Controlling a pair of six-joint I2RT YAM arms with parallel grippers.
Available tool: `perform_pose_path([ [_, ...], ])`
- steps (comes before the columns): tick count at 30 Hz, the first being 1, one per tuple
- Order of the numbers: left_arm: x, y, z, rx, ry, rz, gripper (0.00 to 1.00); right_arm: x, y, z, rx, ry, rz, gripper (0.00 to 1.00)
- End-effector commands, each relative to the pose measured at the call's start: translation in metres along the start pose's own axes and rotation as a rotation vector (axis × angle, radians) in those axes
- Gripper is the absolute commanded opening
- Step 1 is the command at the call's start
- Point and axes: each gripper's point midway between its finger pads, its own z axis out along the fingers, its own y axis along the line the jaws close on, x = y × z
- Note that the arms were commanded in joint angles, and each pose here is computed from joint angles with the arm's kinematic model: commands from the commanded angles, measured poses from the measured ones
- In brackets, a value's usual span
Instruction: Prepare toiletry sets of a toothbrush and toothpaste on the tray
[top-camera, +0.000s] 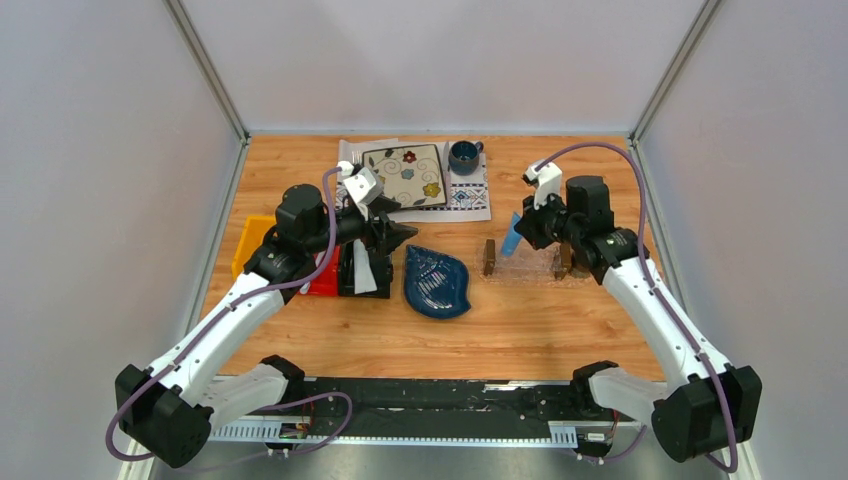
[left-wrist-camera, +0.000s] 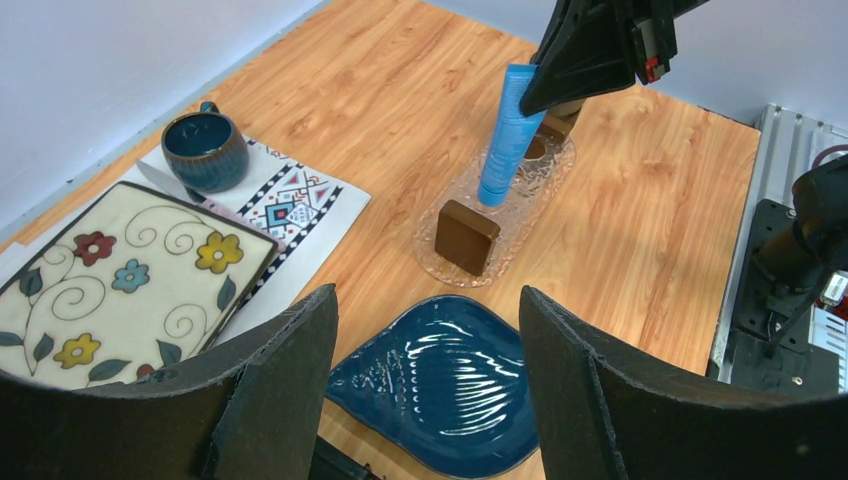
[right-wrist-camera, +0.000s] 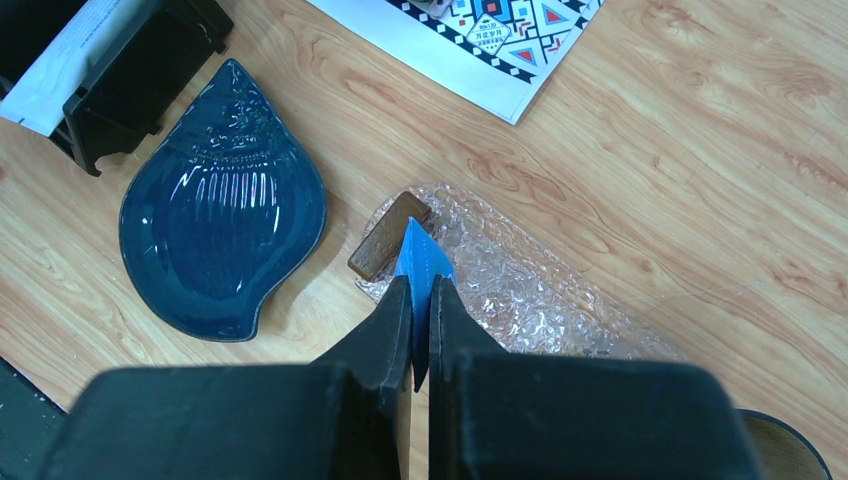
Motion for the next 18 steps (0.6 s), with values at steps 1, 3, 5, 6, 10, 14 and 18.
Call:
perform_pose_path([
  [1, -0.0100, 0.0025, 0.0004, -0.001, -0.036, 0.040, 0.74, -0.0318, -0.0029, -0.0012, 0.003, -0.090, -0.028, 0.00],
  [3, -0.0101, 0.0023, 0.0000, -0.001, -0.036, 0.040, 0.74, -0.0311, -0.0035, 0.0000, 0.004, -0.087, -0.027, 0.00],
  [5, -0.0098, 0.0023, 0.0000, -0.001, -0.035, 0.039, 0.74, -0.0290, -0.0040, 0.0015, 0.005, -0.080, -0.026, 0.00],
  [6, -0.0094, 0.0020, 0.0001, 0.000, -0.035, 0.039, 0.74, -0.0284, -0.0040, 0.0017, 0.005, -0.078, -0.027, 0.00],
  [10, -0.0094, 0.0028, -0.0001, -0.003, -0.035, 0.039, 0.74, -0.0284, -0.0042, 0.0020, 0.005, -0.080, -0.031, 0.00],
  [14, -0.0097, 0.0026, -0.0001, -0.001, -0.036, 0.040, 0.74, -0.0284, -0.0051, 0.0024, 0.008, -0.079, -0.034, 0.00],
  [18, -0.0086, 0.0024, 0.0001, 0.000, -0.035, 0.039, 0.74, -0.0271, -0.0052, 0.0032, 0.008, -0.076, -0.034, 0.00],
])
